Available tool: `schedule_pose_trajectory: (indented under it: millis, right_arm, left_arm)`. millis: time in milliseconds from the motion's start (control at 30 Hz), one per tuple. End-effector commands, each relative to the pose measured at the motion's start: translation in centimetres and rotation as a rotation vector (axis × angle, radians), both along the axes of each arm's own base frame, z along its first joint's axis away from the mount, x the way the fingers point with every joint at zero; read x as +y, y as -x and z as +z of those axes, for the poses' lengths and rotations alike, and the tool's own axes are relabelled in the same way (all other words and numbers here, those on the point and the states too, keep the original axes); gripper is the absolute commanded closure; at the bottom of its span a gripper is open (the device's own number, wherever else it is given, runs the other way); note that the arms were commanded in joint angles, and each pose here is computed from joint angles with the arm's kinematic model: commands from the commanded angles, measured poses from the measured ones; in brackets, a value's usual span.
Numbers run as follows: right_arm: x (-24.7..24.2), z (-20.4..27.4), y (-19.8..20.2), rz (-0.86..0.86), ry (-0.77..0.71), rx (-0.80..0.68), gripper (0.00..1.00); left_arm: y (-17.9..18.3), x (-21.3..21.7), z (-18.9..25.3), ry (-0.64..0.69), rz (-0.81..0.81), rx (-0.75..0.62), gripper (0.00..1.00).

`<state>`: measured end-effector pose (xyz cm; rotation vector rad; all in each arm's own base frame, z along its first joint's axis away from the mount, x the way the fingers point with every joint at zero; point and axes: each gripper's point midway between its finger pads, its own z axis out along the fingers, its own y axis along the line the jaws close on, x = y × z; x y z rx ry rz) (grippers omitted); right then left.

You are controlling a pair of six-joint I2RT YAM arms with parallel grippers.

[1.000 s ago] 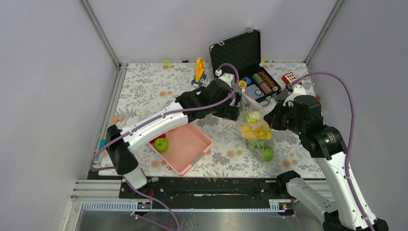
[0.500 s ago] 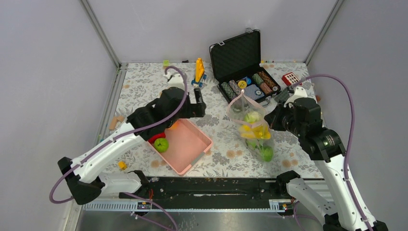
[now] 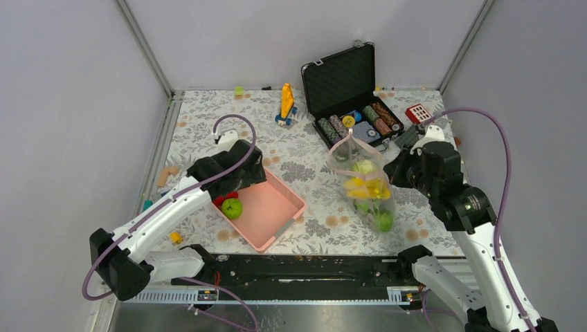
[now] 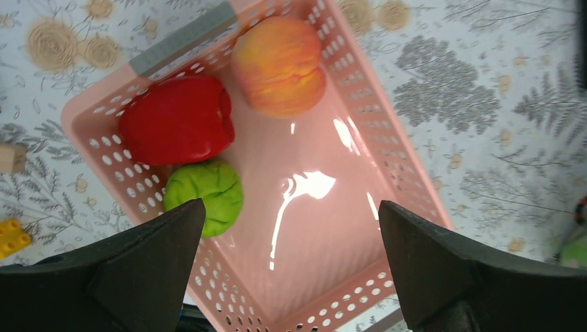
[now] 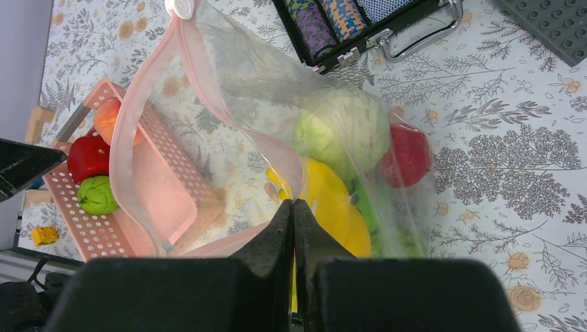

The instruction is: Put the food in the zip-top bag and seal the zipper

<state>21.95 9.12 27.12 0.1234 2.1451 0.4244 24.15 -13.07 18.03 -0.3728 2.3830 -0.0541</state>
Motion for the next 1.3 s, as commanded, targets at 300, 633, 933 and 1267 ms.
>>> schedule_pose_trajectory:
  millis: [300,633,933,1267]
  right_arm:
    - [-0.9,1.0,-0.8,-0.045,0.024,-0.051,1.00]
    - [-1.1,0.7,-0.8,-0.052,0.036,-0.042,0.99]
    - [-1.2,0.5,-0.9,-0.059,0.042,-0.038,0.99]
    - [-1.3,0.5,-1.0,-0.067,0.046,-0.032,0.99]
  left_arm:
    - [1.0,2.6,-4.4,-0.061,0.090,0.116,0.01]
    - [0.8,3.1,-8.6,-0.063,0.104,0.166,0.01]
    - [0.5,3.5,-11.3,-0.075,0.128,0.202,0.05]
    - [1.4,2.8,-13.7,-0.076,0.119,0.308,0.08]
